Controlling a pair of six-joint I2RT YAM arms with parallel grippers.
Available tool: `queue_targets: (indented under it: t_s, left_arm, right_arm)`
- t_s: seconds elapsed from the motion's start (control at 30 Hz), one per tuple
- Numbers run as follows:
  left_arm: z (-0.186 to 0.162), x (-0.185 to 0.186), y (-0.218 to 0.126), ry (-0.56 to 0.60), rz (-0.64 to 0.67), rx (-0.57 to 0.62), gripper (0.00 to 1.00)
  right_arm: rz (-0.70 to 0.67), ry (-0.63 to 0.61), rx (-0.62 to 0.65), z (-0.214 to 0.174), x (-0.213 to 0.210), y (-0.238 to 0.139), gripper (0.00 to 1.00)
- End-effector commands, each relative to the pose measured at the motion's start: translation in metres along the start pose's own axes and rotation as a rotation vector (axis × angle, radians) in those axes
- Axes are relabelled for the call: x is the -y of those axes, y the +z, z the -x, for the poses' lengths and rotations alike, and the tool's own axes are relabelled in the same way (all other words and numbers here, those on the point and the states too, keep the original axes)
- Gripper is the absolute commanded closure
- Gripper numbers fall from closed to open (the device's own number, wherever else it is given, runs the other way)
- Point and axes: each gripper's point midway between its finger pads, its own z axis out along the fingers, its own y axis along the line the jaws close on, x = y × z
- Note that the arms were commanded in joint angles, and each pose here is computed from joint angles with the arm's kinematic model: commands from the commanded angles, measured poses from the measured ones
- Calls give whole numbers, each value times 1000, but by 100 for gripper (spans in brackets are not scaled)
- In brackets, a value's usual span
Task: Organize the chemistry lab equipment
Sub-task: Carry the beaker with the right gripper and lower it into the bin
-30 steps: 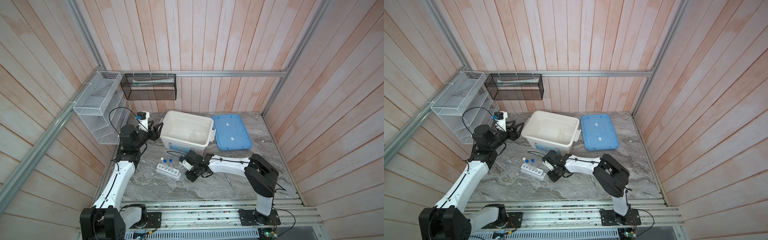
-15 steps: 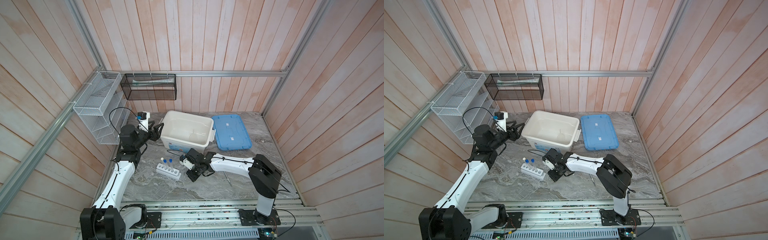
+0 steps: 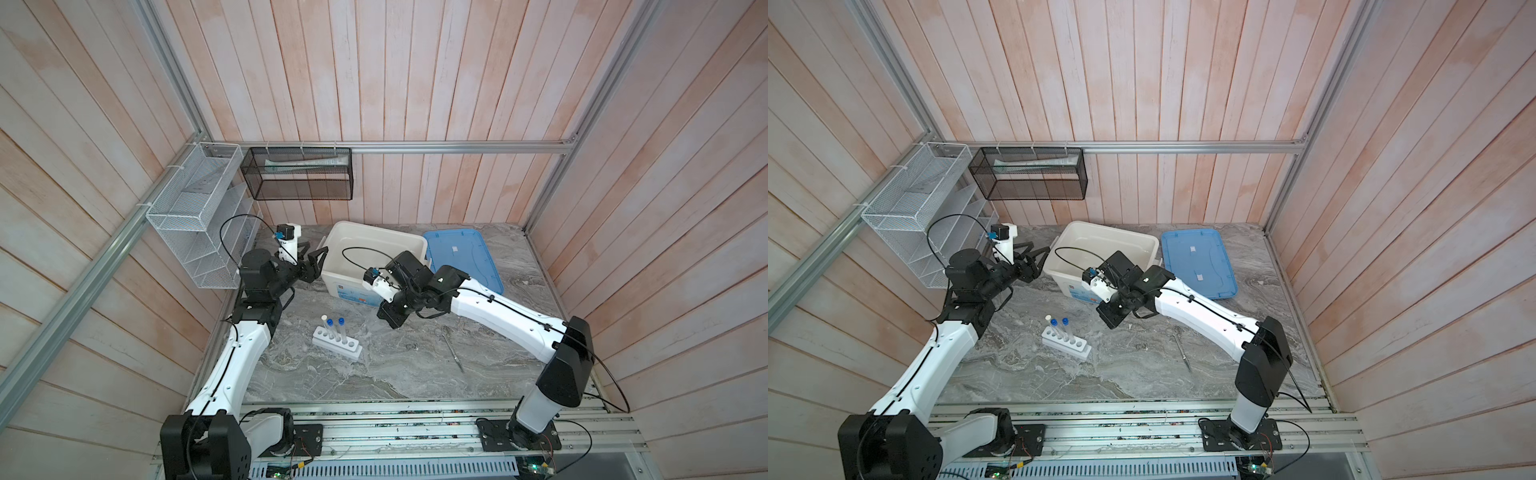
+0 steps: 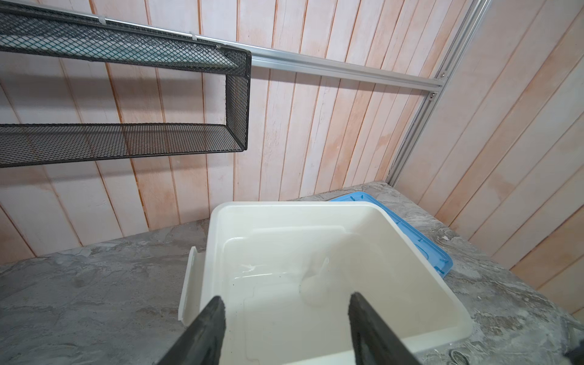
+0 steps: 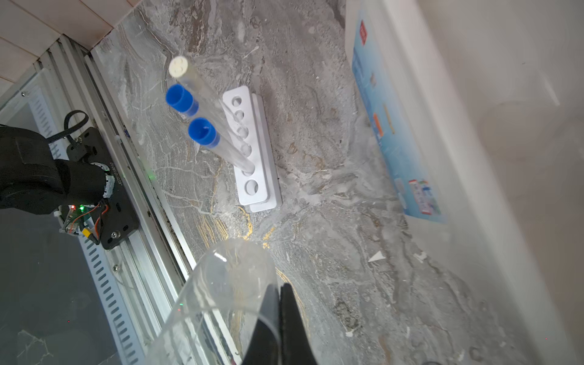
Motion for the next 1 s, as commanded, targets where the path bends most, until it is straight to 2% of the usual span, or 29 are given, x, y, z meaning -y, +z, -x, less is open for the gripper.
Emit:
queue_targets:
  t_s: [0.0,0.17,0.4,0.63,0.97]
  left_arm:
    - [-10,6,5,-1,-57,-52,36]
    - [-13,9,7,-9,-85,-65,36]
    - [-16,17,10,2,-113,-79,36]
    - [-17,19,10,5,-123,-82,36]
    - [-25,17,15,1,-125,-108,36]
  right_arm:
    - [-60,-45,34,18,20,-21,100]
    - [-146,-79,113,67,58,-29,100]
    - [-189,-86,67,97,116,5,99]
    - [-205,-64,16,93,159,48,99]
    - [-171,-68,-74,64,177,87,99]
